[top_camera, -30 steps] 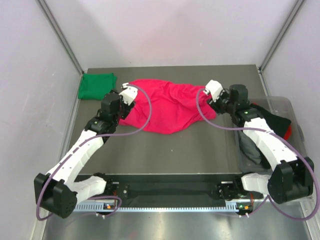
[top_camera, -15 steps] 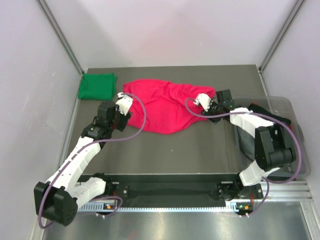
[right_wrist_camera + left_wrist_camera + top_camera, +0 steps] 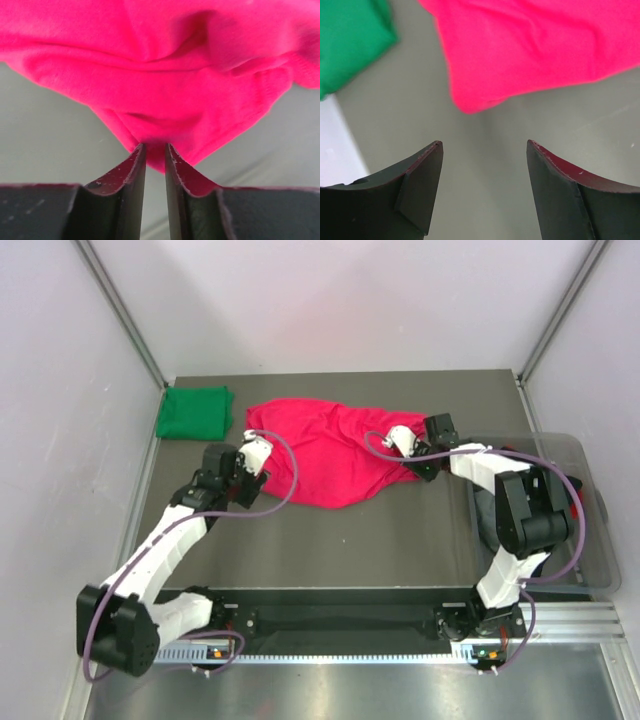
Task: Fold and stack the t-shirts
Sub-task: Flatten the tshirt out
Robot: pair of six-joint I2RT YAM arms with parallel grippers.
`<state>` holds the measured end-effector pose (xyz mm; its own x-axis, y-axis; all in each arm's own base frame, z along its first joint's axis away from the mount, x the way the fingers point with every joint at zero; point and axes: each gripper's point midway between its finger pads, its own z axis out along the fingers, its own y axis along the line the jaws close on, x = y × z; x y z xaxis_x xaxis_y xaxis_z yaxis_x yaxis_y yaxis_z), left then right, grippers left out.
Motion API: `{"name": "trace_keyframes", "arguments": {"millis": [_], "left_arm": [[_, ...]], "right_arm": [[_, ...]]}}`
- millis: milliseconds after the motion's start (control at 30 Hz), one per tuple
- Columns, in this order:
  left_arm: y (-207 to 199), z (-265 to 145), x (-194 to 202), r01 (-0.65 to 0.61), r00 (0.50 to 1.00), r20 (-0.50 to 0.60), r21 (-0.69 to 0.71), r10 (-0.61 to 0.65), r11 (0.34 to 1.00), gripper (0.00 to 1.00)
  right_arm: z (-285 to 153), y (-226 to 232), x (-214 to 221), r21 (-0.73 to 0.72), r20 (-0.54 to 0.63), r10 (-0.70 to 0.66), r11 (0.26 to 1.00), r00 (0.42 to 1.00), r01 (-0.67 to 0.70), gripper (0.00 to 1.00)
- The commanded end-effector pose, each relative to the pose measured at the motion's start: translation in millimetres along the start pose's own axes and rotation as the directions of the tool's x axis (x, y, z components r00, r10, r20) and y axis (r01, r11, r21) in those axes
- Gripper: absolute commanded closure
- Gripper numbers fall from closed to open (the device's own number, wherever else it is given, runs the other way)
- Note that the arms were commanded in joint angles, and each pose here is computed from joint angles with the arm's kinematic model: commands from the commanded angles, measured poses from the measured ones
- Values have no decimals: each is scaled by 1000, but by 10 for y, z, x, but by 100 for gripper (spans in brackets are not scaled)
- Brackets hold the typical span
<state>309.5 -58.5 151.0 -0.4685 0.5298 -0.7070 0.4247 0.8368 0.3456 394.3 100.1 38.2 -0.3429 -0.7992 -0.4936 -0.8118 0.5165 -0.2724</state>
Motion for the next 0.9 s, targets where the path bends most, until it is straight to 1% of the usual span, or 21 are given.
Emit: {"name": "trace_keyframes", "arguments": {"millis": [0,67,133,167,200,233,267,333,467,633,767,867], "left_arm": [[-193,204,235,-59,992,-105,112,70,992,28],[-216,329,348,-52,983,-168,122,72,991,28],[-180,436,335,-56,981,-179,104,74,993,28],[-192,523,383,-52,976,-203,104,73,993,27],[-150,566,371,-57,975,-211,85,73,995,27],[-137,621,347,-50,976,-207,74,65,996,27],[-151,688,386,-48,972,-227,78,65,996,27],[-100,763,329,-44,975,-215,51,54,998,27],[-70,921,378,-56,971,-232,22,60,998,27],[-22,1085,427,-48,965,-257,-15,42,999,28],[-64,1208,421,-27,962,-272,12,30,1000,39],[-106,1240,420,-16,958,-285,37,26,999,75]], "right_arm": [[-86,-69,-122,-4,20,-15,1000,1000,16,77],[-109,-50,-103,-11,14,-17,1000,1000,17,74],[-103,-29,-76,-13,7,-20,1000,1000,20,78],[-104,-21,-66,-15,3,-16,1000,1000,16,84],[-110,-32,-66,-11,3,-15,1000,1000,16,95],[-117,-27,-65,-11,3,-9,1000,1000,9,99],[-166,-46,-112,1,18,-10,1000,1000,10,100],[-232,-45,-158,10,44,3,1000,999,-3,100],[-520,-81,-338,52,116,5,999,993,-12,100],[-715,-34,-409,51,151,25,998,988,-33,100],[-726,-9,-374,53,145,29,998,989,-37,100],[-739,-10,-382,55,149,37,997,988,-45,100]]}}
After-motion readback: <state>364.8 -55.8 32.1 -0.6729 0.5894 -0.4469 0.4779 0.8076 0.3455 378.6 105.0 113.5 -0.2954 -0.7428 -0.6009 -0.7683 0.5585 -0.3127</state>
